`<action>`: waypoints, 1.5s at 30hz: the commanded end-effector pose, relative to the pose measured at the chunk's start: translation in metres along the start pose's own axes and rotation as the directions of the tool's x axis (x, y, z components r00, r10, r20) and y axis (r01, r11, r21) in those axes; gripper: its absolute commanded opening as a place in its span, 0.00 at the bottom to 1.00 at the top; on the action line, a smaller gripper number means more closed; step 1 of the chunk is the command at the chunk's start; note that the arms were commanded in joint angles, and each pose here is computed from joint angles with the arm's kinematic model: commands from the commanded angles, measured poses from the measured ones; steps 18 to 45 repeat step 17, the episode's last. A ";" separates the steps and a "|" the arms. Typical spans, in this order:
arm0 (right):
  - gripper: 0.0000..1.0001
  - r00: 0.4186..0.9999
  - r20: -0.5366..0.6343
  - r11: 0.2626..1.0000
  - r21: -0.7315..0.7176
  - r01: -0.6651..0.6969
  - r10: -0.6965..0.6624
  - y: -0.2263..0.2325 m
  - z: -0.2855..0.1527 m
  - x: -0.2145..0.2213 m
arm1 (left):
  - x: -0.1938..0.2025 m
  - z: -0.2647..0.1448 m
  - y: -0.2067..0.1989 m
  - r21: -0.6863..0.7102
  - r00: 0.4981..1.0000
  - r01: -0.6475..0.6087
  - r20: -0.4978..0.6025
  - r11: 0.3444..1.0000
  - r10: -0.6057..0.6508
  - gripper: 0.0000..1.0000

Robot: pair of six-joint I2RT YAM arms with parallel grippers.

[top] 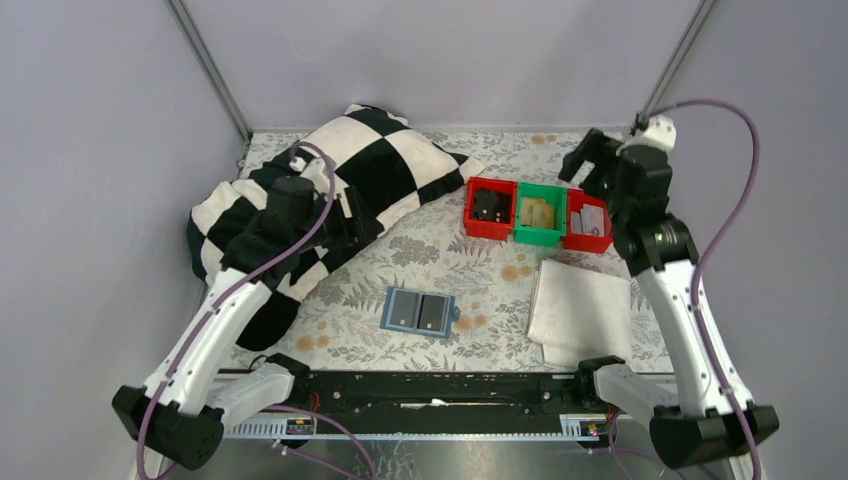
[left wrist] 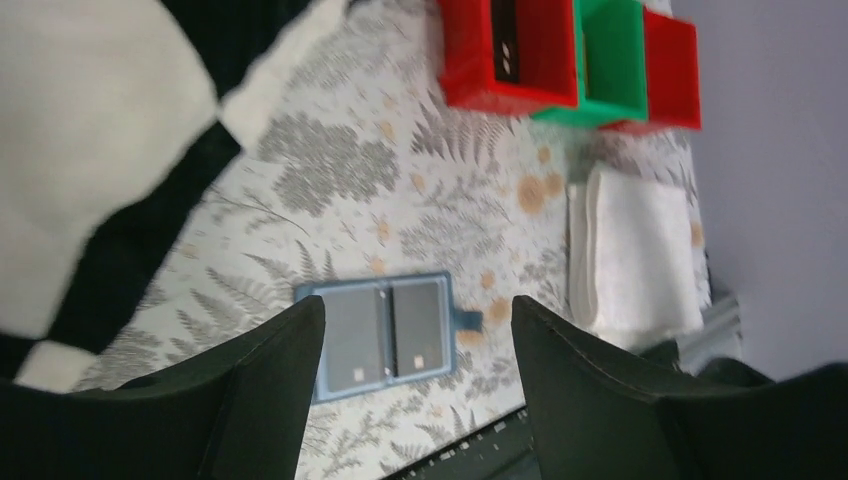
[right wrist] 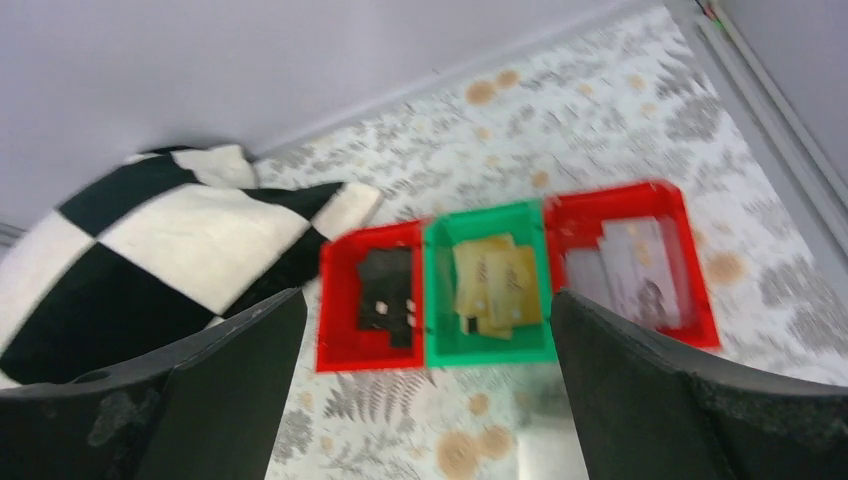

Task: Take the credit cards out of the card holder
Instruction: Reset both arms

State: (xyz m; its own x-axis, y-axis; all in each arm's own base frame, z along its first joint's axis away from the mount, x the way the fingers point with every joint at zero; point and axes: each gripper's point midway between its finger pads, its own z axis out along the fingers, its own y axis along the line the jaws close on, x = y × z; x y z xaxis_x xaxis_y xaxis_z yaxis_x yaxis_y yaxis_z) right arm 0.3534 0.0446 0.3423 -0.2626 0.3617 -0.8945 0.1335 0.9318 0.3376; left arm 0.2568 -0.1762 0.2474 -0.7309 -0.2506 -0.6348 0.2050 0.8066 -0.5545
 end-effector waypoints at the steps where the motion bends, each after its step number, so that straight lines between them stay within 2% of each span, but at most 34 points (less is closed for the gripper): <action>1: 1.00 0.999 0.027 0.979 0.198 -0.051 0.046 -0.056 -0.018 0.039 | -0.027 -0.034 0.034 -0.225 0.984 -0.019 0.169 0.974 0.058 0.73; 4: 1.00 0.991 0.029 0.978 0.163 -0.131 0.128 -0.062 -0.024 0.073 | -0.029 -0.050 0.055 -0.304 0.962 0.041 0.270 0.952 0.045 0.75; 8: 1.00 0.986 -0.011 0.980 0.118 -0.162 0.164 -0.065 -0.027 0.108 | -0.024 -0.065 0.061 -0.289 0.932 0.097 0.361 0.952 0.014 0.77; 15: 1.00 0.988 -0.064 0.983 0.124 -0.135 0.144 -0.068 -0.027 0.124 | -0.017 -0.087 0.075 -0.288 0.887 0.180 0.462 0.941 -0.028 0.82; 45: 1.00 0.990 -0.044 0.986 0.103 -0.132 0.137 -0.067 -0.030 0.120 | -0.014 -0.090 0.078 -0.294 0.882 0.193 0.471 0.936 -0.033 0.83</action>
